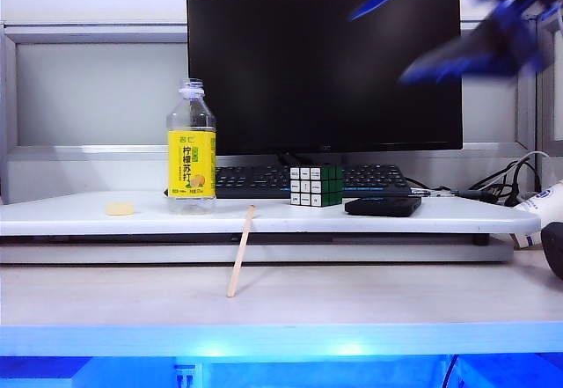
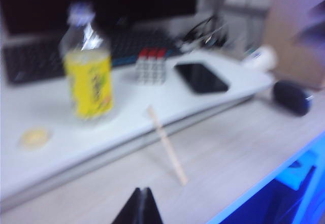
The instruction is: Grab a stick from the table and stick it in a plastic bottle.
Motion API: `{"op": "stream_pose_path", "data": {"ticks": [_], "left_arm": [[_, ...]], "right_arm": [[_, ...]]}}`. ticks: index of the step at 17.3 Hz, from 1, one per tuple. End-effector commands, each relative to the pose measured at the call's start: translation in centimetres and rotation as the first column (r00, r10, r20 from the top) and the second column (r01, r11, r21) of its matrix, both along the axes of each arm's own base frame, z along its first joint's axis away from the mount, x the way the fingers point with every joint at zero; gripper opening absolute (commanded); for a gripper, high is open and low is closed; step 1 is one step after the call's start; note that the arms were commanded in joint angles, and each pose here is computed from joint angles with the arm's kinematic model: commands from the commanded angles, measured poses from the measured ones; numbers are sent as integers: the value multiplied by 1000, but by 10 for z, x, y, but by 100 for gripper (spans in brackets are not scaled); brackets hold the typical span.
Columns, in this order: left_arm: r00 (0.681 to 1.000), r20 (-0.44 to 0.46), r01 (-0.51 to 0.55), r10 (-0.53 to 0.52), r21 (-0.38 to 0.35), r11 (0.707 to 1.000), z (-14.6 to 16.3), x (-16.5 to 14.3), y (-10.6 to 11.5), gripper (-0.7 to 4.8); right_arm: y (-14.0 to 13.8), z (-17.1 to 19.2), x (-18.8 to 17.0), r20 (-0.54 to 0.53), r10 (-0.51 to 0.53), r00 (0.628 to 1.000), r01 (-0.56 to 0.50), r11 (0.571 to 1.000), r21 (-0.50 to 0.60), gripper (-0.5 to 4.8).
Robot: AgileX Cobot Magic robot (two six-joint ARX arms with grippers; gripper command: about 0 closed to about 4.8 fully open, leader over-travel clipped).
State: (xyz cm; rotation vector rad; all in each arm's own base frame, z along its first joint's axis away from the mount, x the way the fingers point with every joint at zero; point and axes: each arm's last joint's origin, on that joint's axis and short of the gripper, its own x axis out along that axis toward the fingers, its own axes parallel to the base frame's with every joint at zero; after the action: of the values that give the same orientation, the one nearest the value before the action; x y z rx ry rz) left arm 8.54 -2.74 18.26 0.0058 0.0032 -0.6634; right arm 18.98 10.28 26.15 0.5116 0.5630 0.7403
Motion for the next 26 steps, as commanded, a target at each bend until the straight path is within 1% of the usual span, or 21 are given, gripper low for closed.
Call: {"op": "stream_pose_path", "data": {"ticks": [1, 2, 4, 5, 6, 8, 9, 10, 12, 14, 15, 17, 18, 20, 21, 22, 23, 24, 25, 26], "left_arm": [[998, 18, 60, -60, -9, 998, 4, -2, -1, -6], [997, 19, 69, -69, -8, 998, 4, -2, -1, -6], [997, 19, 70, -70, -8, 997, 4, -2, -1, -6], [997, 19, 73, -73, -8, 997, 4, -2, -2, -6], [997, 15, 77, -77, -8, 997, 3, -2, -2, -6], [997, 10, 80, -80, -7, 997, 3, -2, -2, -6], [997, 11, 80, -80, -8, 997, 3, -2, -2, -6], [997, 12, 80, -80, -7, 997, 3, -2, -2, -6], [997, 11, 80, -80, -7, 997, 3, -2, -2, -6], [997, 9, 79, -79, -7, 997, 3, -2, -2, -6], [997, 0, 79, -79, -6, 997, 2, -2, -2, -6], [997, -12, 76, -76, -5, 997, 1, -2, -2, -6], [997, -13, 76, -76, -5, 997, 1, -2, -2, -6], [997, -13, 76, -76, -5, 997, 1, -2, -2, -6], [997, -13, 75, -75, -5, 997, 1, -2, -2, -6], [997, -13, 75, -75, -5, 997, 1, -2, -2, -6], [997, -13, 70, -70, -5, 998, 1, -2, -1, -6], [997, -13, 70, -70, -5, 998, 1, -2, -1, -6], [998, -13, 68, -68, -5, 998, 1, -2, -1, -6], [998, -13, 68, -68, -5, 998, 1, -2, -1, -6]], "right_arm": [[15, -12, 25, -117, 73, 991, -60, 993, 106, 446], [21, -21, 36, -157, 79, 984, -61, 991, 115, 447], [30, -32, 49, -207, 85, 975, -66, 993, 97, 479], [37, -38, 57, -232, 91, 968, -73, 994, 87, 479], [58, -50, 72, -260, 122, 958, -107, 992, 73, 479], [71, -58, 83, -285, 131, 949, -119, 991, 60, 479], [99, -79, 113, -327, 130, 936, -128, 991, 28, 479], [114, -107, 137, -375, 100, 922, -110, 994, -7, 479], [115, -121, 141, -379, 75, 922, -91, 996, -24, 479], [117, -123, 142, -367, 80, 927, -93, 995, -18, 479], [119, -122, 143, -347, 79, 935, -88, 996, -12, 478], [119, -122, 143, -340, 66, 938, -77, 997, -18, 435], [119, -124, 144, -338, 57, 939, -69, 997, -23, 430], [121, -128, 145, -344, 66, 937, -75, 997, -12, 430], [130, -130, 151, -363, 93, 927, -98, 995, 5, 430], [133, -130, 155, -362, 102, 927, -106, 994, 9, 429], [139, -129, 159, -384, 94, 919, -106, 994, -9, 300], [139, -130, 159, -392, 89, 916, -104, 994, -17, 285], [139, -130, 158, -395, 88, 914, -106, 994, -25, 180], [138, -131, 158, -384, 78, 920, -105, 993, -48, -3]]}}
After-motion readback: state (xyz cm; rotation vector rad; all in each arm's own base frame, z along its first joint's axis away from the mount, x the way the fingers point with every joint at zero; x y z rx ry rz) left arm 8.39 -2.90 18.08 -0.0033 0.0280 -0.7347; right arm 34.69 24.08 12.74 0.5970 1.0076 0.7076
